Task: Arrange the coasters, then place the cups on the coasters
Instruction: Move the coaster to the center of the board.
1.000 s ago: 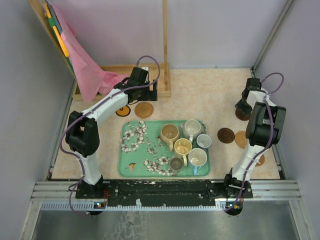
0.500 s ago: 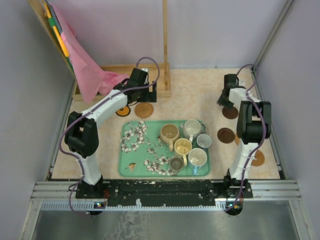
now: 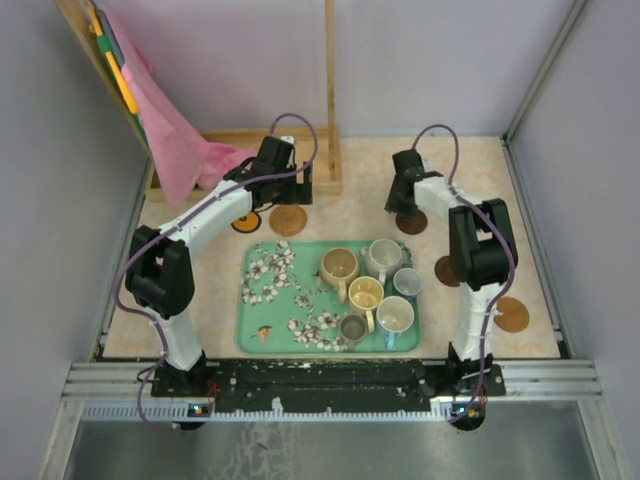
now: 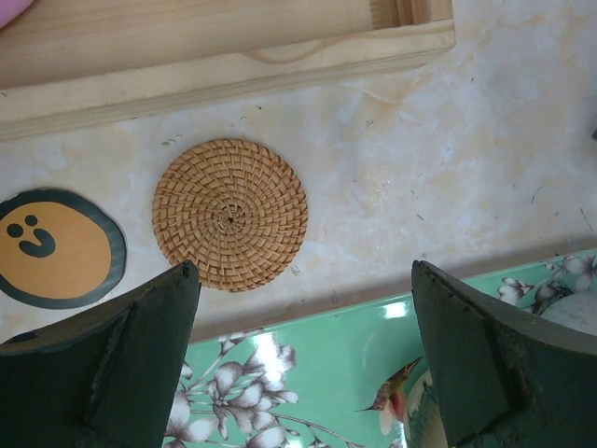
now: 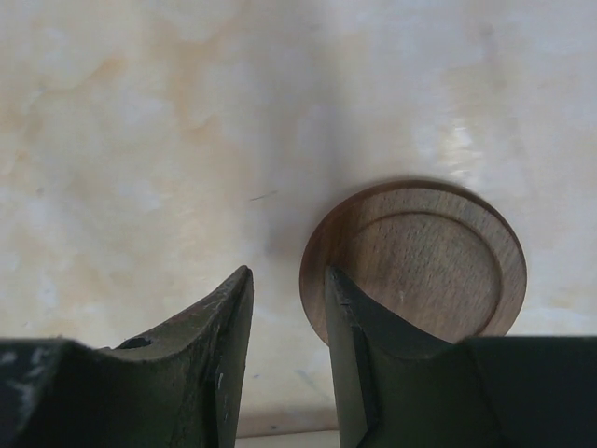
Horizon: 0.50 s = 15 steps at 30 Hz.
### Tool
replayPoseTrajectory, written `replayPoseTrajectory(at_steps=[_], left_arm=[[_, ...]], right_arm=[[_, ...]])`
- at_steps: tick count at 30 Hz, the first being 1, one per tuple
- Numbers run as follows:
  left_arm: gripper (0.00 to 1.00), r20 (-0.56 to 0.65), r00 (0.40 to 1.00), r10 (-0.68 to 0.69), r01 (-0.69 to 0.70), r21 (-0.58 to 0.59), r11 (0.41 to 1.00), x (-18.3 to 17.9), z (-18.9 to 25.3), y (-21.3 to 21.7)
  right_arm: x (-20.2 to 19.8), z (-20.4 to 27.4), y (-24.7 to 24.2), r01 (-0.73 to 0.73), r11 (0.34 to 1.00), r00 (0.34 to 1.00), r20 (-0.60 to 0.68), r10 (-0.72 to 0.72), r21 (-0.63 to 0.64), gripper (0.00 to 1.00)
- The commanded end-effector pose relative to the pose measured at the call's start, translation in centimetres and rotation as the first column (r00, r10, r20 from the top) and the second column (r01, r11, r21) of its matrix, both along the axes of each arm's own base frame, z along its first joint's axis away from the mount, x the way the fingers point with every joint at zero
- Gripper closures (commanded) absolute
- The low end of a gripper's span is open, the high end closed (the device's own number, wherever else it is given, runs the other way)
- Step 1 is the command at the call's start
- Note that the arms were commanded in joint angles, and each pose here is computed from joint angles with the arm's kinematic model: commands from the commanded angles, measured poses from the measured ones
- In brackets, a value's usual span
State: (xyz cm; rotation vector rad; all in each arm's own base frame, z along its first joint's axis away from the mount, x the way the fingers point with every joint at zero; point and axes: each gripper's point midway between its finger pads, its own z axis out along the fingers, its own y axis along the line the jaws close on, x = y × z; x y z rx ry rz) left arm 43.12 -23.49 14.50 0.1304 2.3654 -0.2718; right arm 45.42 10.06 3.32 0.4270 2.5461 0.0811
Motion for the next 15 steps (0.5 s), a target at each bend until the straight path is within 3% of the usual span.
replayPoseTrajectory(at_steps=[1,15], left_arm=[[0.00,0.030,1.000,0.008,-0.008,-0.019,1.000,-0.5,1.7,0.2],[0.00,0.040,0.999,0.023,-0.023,-0.005,1.000,-0.7,1.9,0.7]], right_arm=[[-2.7,-2.9,5.3,-0.079,0.993,0.987,-0.130,0.090,0.088,0.63],[-1.3,-0.9,14.1,-0.222,0.965,0.969,-0.082,0.234,0.138,0.63]])
